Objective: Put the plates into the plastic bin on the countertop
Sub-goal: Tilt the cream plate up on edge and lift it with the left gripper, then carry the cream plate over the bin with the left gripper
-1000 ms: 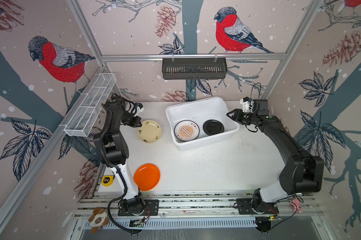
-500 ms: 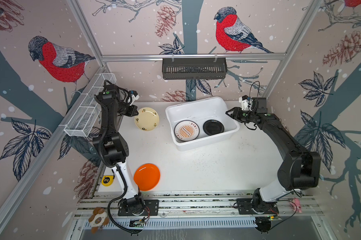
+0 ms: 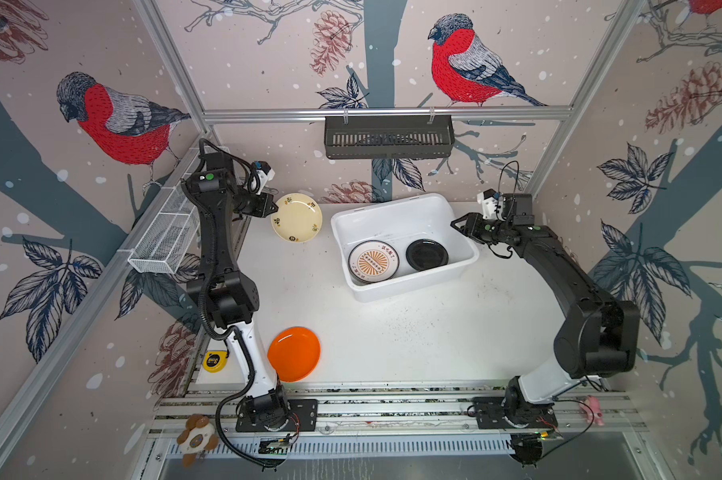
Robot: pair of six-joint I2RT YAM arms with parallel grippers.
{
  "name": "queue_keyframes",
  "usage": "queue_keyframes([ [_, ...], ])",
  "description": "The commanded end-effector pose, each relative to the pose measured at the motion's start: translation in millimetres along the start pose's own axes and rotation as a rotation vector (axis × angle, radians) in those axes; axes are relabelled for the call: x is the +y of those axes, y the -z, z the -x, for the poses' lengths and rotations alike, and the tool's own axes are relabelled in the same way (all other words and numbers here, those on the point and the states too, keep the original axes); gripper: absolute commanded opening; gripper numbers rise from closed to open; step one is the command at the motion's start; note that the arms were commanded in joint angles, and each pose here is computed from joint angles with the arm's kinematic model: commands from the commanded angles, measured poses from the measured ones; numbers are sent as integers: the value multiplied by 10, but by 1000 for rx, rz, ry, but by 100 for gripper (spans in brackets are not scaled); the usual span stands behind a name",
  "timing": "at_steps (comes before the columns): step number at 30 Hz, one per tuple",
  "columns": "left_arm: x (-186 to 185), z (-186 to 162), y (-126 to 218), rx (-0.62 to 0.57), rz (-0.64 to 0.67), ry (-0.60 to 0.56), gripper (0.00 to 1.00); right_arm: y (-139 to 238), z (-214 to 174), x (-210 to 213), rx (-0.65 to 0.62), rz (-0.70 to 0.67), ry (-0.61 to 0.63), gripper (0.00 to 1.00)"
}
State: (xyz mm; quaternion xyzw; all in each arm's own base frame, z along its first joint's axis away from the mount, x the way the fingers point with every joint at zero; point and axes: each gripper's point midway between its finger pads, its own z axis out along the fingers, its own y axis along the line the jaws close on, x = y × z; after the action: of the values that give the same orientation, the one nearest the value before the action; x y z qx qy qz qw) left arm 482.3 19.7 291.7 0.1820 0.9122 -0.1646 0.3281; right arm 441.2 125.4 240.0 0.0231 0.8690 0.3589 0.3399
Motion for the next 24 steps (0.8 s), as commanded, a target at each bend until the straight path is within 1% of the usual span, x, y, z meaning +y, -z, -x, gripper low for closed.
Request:
queue_keyframes([
  [1,-249,170,27,-53,-59,-15,0,11,49,52,-13,19,26,48],
  [8,-609,419,-98,-106,-118,-64,0,59,37,72,-12,12,31,48],
  [13,-932,574,-324,-117,-177,-127,0,89,27,70,-4,-3,31,48],
  [17,-1193,721,-518,-151,-210,-189,0,126,6,77,-2,-16,23,48],
  [24,-1705,904,-890,-203,-307,-239,0,236,-6,127,-4,-50,18,48],
])
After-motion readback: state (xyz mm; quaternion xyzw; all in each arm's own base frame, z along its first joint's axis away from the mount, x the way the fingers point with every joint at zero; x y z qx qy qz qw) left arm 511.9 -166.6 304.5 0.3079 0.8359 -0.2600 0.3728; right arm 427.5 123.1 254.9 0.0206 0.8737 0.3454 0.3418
